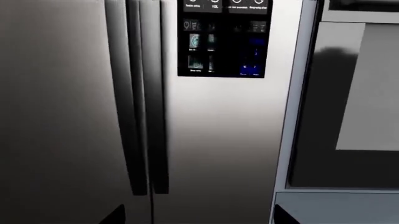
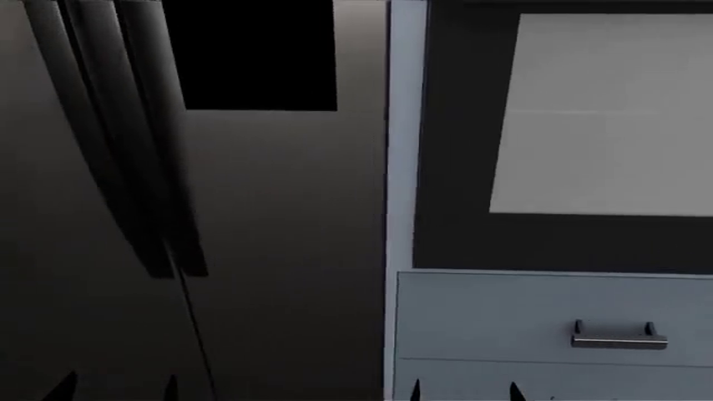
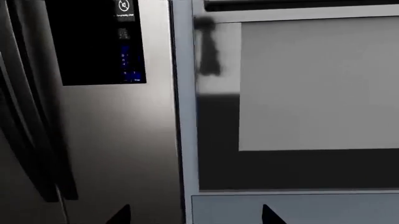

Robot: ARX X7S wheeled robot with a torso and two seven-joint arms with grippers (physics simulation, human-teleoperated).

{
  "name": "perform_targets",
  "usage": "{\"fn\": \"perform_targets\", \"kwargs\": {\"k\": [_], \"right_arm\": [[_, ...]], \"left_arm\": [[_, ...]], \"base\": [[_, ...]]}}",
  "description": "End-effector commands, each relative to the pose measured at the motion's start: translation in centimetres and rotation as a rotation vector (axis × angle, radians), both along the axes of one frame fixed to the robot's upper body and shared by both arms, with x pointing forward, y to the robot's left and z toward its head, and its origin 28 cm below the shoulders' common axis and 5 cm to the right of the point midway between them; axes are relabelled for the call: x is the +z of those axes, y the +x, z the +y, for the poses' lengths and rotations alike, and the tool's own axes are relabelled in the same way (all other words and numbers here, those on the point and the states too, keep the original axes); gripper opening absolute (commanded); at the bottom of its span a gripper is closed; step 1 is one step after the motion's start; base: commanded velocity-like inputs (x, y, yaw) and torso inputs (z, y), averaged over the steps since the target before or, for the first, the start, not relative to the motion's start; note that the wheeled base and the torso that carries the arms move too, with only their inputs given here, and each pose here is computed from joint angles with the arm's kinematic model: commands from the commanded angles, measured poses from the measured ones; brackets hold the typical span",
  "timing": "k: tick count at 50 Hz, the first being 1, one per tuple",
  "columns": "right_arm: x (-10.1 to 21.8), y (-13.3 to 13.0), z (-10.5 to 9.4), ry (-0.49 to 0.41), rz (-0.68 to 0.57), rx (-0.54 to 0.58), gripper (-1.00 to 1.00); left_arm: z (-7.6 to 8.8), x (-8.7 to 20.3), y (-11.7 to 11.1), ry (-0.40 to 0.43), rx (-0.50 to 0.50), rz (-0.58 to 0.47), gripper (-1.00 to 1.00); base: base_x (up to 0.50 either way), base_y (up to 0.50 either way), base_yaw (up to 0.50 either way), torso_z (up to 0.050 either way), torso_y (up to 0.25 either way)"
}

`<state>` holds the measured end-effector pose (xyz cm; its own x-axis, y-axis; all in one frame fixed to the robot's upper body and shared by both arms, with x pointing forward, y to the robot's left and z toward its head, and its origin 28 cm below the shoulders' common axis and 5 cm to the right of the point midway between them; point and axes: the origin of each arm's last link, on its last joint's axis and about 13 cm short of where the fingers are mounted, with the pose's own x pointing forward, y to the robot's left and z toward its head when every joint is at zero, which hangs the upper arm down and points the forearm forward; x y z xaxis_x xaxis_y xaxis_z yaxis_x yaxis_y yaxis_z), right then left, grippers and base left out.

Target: Close the microwave door

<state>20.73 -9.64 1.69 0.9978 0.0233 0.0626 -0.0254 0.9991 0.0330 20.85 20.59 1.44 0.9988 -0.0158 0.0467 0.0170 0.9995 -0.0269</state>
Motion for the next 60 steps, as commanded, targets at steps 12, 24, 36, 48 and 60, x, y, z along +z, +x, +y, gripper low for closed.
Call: {"fn": "perform_targets", "kwargs": {"k": [12,24,36,48,60], "right_arm": [[-0.39,0.43,-0.09,-0.050,0.089,-0.071,1.00],[-0.46,0.67,-0.01,-0.067,0.097,-0.091,1.00],[-0.46,-0.23,0.71,-0.162,0.011,0.056,1.00],[-0.42,-0.20,0.67,-0.149,0.013,0.049,1.00],[-0.41,-0.24,0.70,-0.147,0.006,0.050,1.00]], "left_arm": [[0.00,0.04,-0.02,0.002,0.000,-0.003,1.00],[-0.02,0.12,-0.05,0.000,0.001,-0.005,1.00],[0.02,0.39,-0.18,-0.003,0.006,-0.042,1.00],[0.01,0.39,-0.20,0.000,0.005,-0.040,1.00],[0.02,0.41,-0.20,-0.002,0.006,-0.044,1.00]], "base": [[0.00,0.12,0.00,0.000,0.000],[0.00,0.00,0.00,0.000,0.000],[0.15,0.00,0.00,0.000,0.000],[0.50,0.00,0.00,0.000,0.000],[0.50,0.00,0.00,0.000,0.000]]}}
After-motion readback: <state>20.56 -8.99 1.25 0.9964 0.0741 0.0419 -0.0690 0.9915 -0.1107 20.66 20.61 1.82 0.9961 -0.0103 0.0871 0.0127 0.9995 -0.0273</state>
